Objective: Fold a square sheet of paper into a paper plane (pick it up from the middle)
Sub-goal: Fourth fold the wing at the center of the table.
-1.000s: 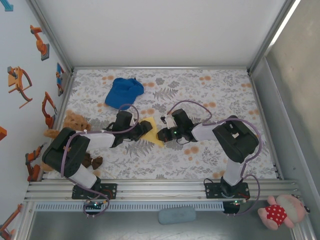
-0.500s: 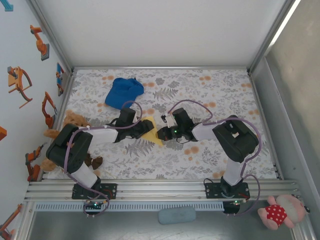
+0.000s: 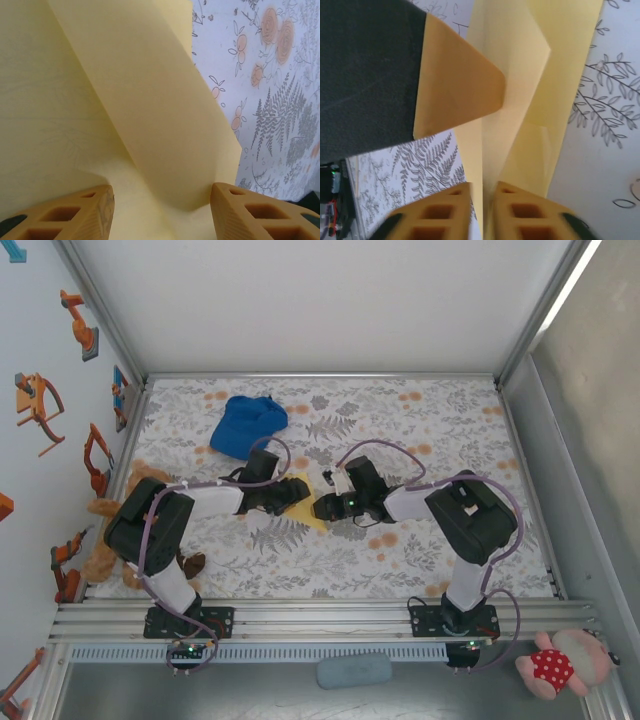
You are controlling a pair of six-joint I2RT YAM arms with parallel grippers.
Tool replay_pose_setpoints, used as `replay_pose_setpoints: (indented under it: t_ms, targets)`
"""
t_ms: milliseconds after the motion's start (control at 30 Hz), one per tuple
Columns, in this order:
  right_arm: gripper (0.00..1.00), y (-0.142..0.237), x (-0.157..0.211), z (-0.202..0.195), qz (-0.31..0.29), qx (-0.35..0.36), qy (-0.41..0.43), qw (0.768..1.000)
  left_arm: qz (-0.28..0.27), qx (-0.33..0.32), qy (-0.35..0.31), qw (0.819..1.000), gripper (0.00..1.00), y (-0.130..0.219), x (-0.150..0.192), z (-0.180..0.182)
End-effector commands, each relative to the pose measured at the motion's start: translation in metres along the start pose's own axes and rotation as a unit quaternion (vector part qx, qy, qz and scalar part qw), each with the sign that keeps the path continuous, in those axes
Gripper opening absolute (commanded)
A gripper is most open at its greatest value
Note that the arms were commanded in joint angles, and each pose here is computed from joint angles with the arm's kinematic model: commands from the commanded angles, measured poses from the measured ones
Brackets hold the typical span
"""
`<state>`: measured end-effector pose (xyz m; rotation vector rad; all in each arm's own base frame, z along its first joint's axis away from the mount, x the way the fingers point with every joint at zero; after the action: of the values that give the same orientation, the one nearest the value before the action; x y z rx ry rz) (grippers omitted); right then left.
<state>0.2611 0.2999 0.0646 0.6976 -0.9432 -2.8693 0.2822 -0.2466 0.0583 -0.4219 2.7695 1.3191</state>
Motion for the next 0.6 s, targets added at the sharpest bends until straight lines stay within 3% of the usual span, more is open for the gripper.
replay_pose_setpoints:
  t_ms: [0,133,467,567]
  targets:
    - [0.32,0.017,-0.005,0.004,-0.022,0.018,-0.005,1.000,0.039,-0.060,0.011,0.997,0.54,-0.006,0.015,0.023]
    - [0.38,0.032,-0.006,0.008,-0.044,0.033,-0.011,0.998,0.049,-0.079,0.017,0.996,0.54,-0.007,0.018,0.028]
    - [0.39,0.028,-0.004,-0.002,-0.059,0.058,-0.035,0.996,0.074,-0.123,0.043,0.989,0.54,-0.010,0.024,0.041]
    - [0.39,0.020,-0.003,-0.004,-0.054,0.055,-0.043,0.996,0.076,-0.130,0.048,0.987,0.50,-0.011,0.026,0.045]
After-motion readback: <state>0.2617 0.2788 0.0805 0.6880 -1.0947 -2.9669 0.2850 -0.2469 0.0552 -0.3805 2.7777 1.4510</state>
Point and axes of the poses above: each hand's point on the last joint's axis, 136 mm out from that joint toward the fingers, its own y axis back along the fingers, its own z axis along the line the jaws close on, x = y × z, the point moved 4 cm from there along y, back along the fingers, and after that the axes turned 3 degrees about -y, right-handed, at the moved point
